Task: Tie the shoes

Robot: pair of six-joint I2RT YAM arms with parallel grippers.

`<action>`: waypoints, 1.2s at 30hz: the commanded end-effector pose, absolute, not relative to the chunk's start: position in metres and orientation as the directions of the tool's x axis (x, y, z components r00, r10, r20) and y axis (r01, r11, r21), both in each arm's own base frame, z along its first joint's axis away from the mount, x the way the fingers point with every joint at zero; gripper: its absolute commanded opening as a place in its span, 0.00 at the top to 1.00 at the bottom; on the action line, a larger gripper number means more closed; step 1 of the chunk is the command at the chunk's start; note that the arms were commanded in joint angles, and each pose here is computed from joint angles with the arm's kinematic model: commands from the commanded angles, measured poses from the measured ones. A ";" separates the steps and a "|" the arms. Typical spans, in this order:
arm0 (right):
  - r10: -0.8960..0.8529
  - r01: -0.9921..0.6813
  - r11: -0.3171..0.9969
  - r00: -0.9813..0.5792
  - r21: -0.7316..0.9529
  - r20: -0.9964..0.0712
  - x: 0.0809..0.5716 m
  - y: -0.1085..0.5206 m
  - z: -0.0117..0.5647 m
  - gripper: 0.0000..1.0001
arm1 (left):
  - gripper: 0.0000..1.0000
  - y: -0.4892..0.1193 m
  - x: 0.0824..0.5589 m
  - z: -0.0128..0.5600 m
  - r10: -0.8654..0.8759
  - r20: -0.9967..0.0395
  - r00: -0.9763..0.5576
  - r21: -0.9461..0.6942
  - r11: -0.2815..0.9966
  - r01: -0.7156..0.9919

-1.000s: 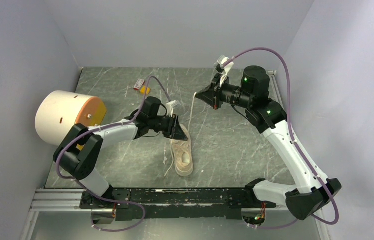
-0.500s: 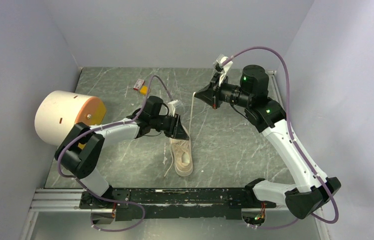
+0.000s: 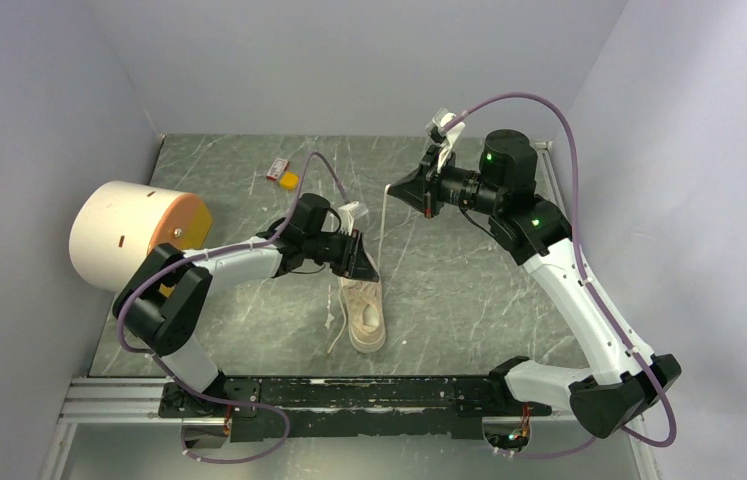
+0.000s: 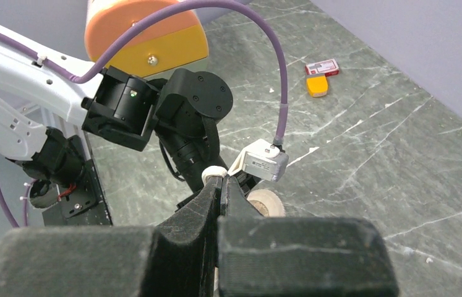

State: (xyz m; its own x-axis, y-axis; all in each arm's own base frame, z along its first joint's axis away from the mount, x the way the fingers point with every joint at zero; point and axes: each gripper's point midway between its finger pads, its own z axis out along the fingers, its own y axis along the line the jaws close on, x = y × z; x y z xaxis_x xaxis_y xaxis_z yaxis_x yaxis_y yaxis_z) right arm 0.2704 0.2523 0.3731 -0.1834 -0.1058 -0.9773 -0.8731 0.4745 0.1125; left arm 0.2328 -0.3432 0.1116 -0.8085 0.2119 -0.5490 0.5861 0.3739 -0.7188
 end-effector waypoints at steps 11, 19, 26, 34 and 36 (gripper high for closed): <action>-0.042 -0.710 0.652 -0.384 0.266 -0.922 0.305 0.231 0.330 1.00 | 0.95 -0.337 0.243 0.126 0.210 -0.626 -0.751 -0.634 0.422 0.648; 0.088 -0.574 0.551 -0.681 0.605 -0.727 0.344 0.268 0.254 1.00 | 0.95 -0.334 0.238 0.132 0.166 -0.628 -0.760 -0.653 0.419 0.631; 0.036 -0.512 0.375 -0.825 0.773 -0.564 0.349 0.353 0.201 1.00 | 0.95 -0.324 0.236 0.134 0.106 -0.643 -0.759 -0.646 0.458 0.611; -0.207 -0.452 0.372 -0.892 0.811 -0.402 0.301 0.433 0.131 1.00 | 0.95 -0.313 0.236 0.132 0.042 -0.651 -0.758 -0.639 0.508 0.577; -0.220 -0.434 0.380 -0.900 0.817 -0.376 0.293 0.435 0.122 0.95 | 0.95 -0.312 0.238 0.134 0.026 -0.652 -0.758 -0.643 0.510 0.571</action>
